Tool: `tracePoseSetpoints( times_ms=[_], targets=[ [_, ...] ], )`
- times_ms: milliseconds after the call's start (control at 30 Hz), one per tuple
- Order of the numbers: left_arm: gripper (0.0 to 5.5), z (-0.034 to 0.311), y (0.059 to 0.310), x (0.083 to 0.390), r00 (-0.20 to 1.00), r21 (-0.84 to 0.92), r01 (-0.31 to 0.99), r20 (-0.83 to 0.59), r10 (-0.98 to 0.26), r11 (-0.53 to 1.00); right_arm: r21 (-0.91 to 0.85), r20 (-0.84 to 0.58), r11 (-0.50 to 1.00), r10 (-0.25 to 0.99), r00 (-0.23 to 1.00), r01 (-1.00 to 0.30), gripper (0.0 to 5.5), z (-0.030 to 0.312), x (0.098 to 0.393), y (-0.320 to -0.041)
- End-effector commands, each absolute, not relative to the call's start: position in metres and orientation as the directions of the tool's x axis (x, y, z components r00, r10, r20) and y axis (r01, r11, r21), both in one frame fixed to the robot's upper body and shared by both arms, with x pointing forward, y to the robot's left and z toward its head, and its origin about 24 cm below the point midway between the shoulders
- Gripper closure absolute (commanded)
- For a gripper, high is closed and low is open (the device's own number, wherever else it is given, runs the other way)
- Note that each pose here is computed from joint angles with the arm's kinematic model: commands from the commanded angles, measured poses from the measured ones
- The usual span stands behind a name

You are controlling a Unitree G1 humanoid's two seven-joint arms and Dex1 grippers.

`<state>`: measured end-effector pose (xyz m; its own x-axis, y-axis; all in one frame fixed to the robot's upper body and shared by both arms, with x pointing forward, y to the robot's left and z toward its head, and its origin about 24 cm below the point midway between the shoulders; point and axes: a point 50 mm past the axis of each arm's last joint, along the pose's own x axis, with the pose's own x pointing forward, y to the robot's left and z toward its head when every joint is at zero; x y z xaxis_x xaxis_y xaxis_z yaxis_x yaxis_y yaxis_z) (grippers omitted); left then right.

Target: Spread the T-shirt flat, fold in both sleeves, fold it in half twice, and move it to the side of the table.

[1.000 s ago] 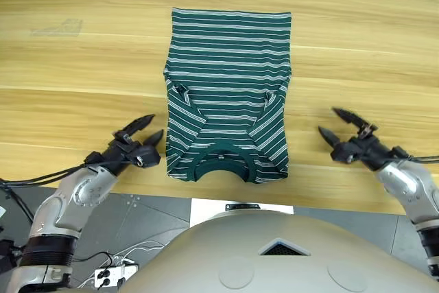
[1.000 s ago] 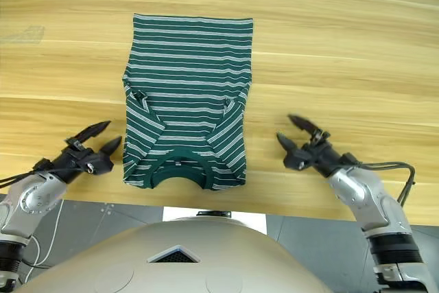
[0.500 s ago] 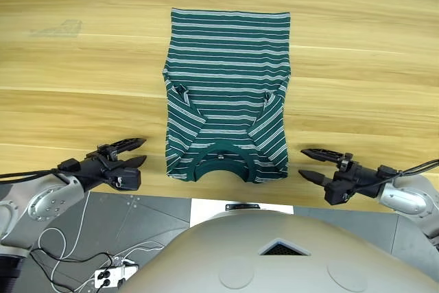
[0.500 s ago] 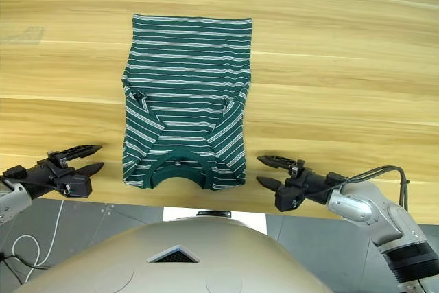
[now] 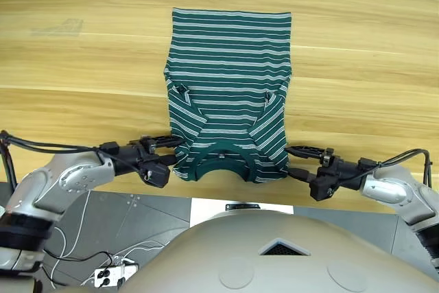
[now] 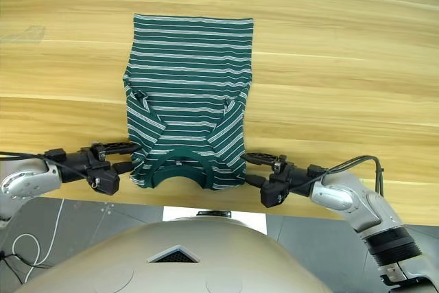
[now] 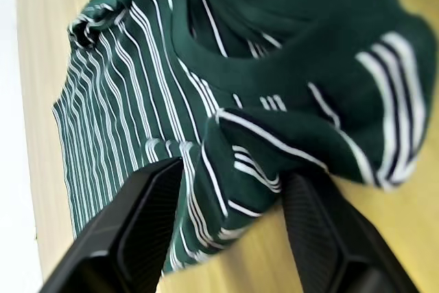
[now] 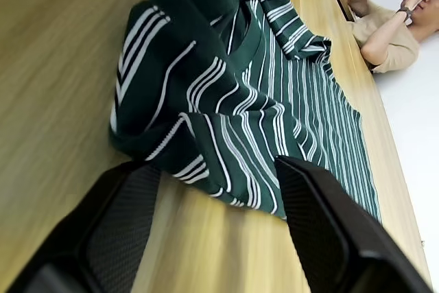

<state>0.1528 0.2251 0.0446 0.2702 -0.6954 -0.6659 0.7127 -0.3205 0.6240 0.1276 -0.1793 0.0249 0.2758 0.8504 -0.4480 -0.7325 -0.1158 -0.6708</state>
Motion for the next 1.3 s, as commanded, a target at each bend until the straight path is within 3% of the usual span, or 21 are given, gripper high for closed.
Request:
tracePoseSetpoints(
  times_ms=[33, 267, 467, 833, 967, 1300],
  targets=[
    [2.94, 0.019, 0.229, 0.140, 0.140, 0.474, 0.788, -0.759, -0.635, -0.393, -0.630, -0.517, -0.178, 0.823, 0.237, -0.756, 2.46, 0.013, 0.125, -0.181],
    [2.94, 0.015, 0.233, 0.142, 0.142, 0.468, 0.791, -0.767, -0.626, -0.394, -0.627, -0.506, -0.180, 0.834, 0.221, -0.758, 2.46, 0.008, 0.130, -0.175],
    [2.94, 0.010, 0.231, 0.141, 0.123, 0.454, 0.792, -0.773, -0.622, -0.408, -0.645, -0.477, -0.159, 0.848, 0.231, -0.748, 3.47, 0.008, 0.137, -0.168],
    [4.87, 0.008, 0.234, 0.140, 0.122, 0.452, 0.794, -0.773, -0.622, -0.406, -0.649, -0.474, -0.170, 0.853, 0.219, -0.742, 5.49, 0.010, 0.138, -0.168],
    [5.44, 0.008, 0.236, 0.140, 0.139, 0.458, 0.799, -0.772, -0.620, -0.390, -0.651, -0.478, -0.177, 0.851, 0.217, -0.739, 5.50, 0.011, 0.140, -0.168],
    [5.47, 0.020, 0.238, 0.149, 0.251, 0.545, 0.804, -0.674, -0.695, -0.237, -0.689, -0.465, -0.157, 0.845, 0.266, -0.707, 5.50, 0.023, 0.154, -0.180]
  ],
)
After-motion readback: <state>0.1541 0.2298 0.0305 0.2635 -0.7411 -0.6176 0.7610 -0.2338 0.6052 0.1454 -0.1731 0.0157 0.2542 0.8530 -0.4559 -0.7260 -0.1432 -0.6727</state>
